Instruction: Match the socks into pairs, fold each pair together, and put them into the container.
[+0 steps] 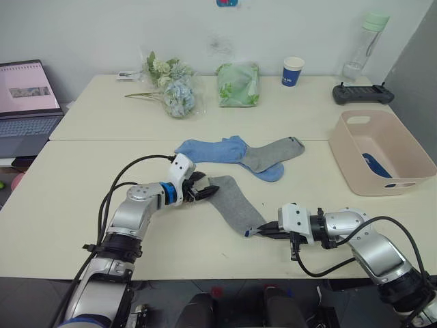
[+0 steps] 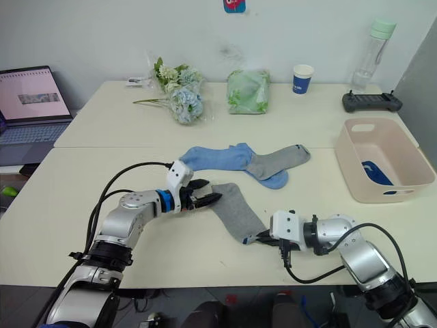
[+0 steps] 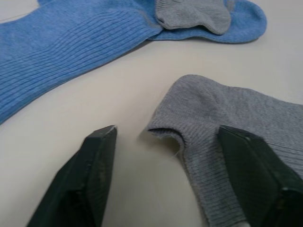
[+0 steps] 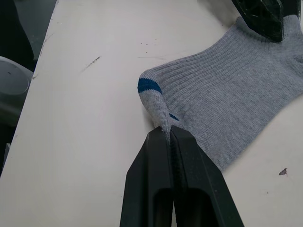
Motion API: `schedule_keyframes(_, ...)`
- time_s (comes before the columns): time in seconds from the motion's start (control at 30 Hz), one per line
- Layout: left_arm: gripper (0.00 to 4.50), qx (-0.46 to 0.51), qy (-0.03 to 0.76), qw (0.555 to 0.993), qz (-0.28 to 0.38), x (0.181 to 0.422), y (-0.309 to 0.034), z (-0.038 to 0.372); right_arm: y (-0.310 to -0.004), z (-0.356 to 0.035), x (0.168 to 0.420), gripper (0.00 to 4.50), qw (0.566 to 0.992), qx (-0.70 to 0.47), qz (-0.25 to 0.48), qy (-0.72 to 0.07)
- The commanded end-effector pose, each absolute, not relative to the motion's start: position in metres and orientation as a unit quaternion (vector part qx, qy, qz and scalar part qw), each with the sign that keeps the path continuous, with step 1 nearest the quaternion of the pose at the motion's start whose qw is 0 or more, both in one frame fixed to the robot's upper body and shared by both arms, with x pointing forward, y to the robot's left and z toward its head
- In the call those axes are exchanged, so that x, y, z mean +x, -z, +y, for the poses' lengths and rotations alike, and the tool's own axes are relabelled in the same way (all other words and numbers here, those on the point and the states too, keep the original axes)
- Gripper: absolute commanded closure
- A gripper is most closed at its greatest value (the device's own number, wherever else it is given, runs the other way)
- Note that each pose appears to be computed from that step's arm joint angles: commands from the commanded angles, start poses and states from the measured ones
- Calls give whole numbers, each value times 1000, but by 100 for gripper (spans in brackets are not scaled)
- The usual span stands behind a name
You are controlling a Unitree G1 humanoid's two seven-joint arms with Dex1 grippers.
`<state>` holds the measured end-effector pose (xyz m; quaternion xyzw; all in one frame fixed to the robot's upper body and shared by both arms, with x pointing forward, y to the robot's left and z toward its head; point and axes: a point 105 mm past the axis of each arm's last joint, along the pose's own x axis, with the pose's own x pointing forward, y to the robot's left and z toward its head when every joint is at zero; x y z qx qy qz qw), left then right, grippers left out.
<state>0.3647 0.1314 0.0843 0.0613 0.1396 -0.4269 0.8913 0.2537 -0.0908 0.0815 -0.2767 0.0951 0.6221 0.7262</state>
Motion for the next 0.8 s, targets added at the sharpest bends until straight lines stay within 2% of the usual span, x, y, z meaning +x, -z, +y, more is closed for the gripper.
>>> schedule_keyframes(0.03, 225, 64, 439, 887, 126, 364, -91, 128, -92, -90, 255, 450, 728, -285, 73, -619)
schedule_keyframes(0.17, 361, 62, 439, 887, 125, 363, -92, 129, -93, -90, 256, 450, 729, -286, 71, -618)
schedule_keyframes(0.27, 446, 60, 438, 888, 125, 362, -92, 130, -93, -91, 258, 450, 732, -286, 69, -615)
schedule_keyframes(0.4, 446, 40, 429, 893, 132, 355, -90, 135, -94, -96, 261, 450, 739, -286, 73, -606)
schedule_keyframes(0.63, 446, 12, 420, 896, 142, 327, -93, 144, -103, -107, 280, 450, 760, -301, 58, -573)
schedule_keyframes(0.73, 446, -51, 425, 891, 150, 270, -102, 146, -110, -106, 314, 450, 775, -341, 23, -531)
schedule_keyframes(0.8, 446, -65, 414, 894, 160, 248, -103, 149, -110, -96, 325, 450, 773, -349, 8, -529)
